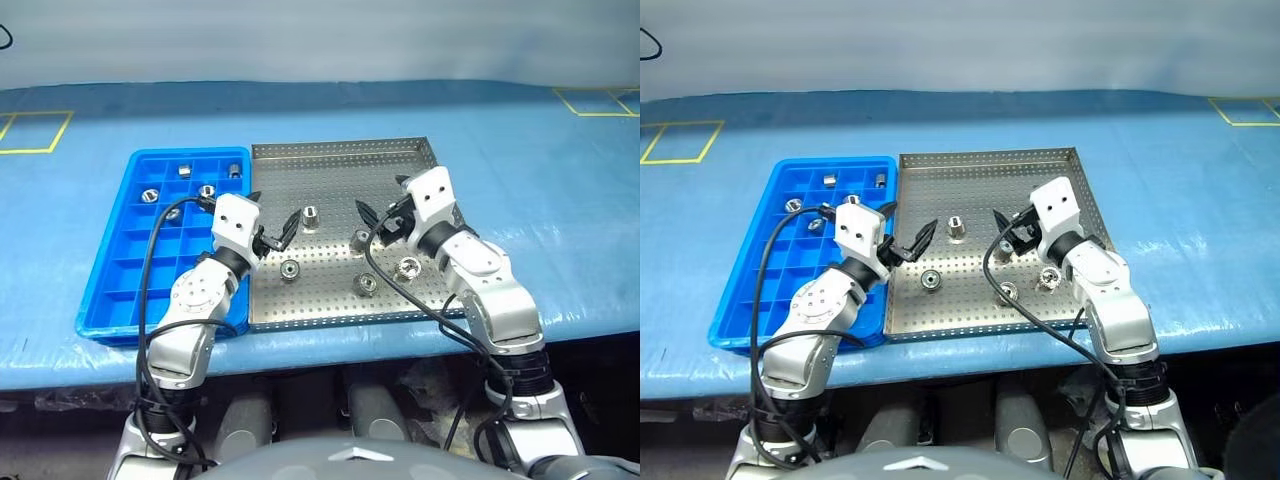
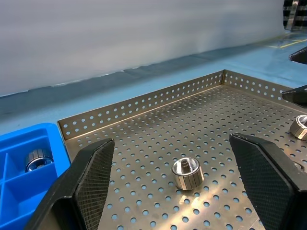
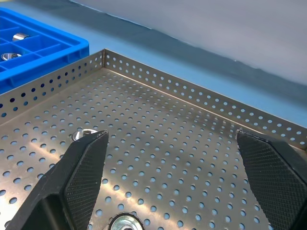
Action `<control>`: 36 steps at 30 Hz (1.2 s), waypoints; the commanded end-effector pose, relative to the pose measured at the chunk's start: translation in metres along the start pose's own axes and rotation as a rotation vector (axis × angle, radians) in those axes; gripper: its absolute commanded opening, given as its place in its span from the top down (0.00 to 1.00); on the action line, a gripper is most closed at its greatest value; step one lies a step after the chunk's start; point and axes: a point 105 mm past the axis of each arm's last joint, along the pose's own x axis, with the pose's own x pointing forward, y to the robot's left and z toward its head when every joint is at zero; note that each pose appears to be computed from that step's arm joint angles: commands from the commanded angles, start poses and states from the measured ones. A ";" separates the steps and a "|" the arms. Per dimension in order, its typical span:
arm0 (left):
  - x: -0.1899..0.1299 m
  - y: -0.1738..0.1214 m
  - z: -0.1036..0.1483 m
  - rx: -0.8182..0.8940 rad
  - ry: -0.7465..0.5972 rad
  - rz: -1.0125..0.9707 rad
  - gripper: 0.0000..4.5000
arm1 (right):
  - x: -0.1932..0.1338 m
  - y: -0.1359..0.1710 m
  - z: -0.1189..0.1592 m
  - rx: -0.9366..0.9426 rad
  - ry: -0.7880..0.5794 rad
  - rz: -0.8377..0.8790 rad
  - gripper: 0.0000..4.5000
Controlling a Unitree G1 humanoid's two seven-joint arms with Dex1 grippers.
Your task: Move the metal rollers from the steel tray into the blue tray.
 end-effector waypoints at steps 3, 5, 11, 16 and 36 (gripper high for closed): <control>-0.001 -0.005 0.019 0.020 -0.066 -0.011 0.07 | -0.003 -0.005 0.014 -0.015 -0.053 -0.022 0.00; 0.001 -0.005 0.019 0.022 -0.065 -0.013 0.07 | -0.005 -0.006 0.012 -0.009 -0.046 -0.025 0.00; 0.001 -0.001 0.020 0.023 -0.069 0.000 0.07 | -0.007 0.001 0.013 -0.021 -0.045 0.031 0.00; 0.002 -0.003 0.017 0.011 -0.063 -0.001 0.07 | -0.005 0.002 0.012 -0.023 -0.033 0.038 0.00; 0.014 0.010 0.003 0.005 0.016 0.127 0.07 | -0.007 0.002 0.012 -0.009 -0.044 0.019 0.00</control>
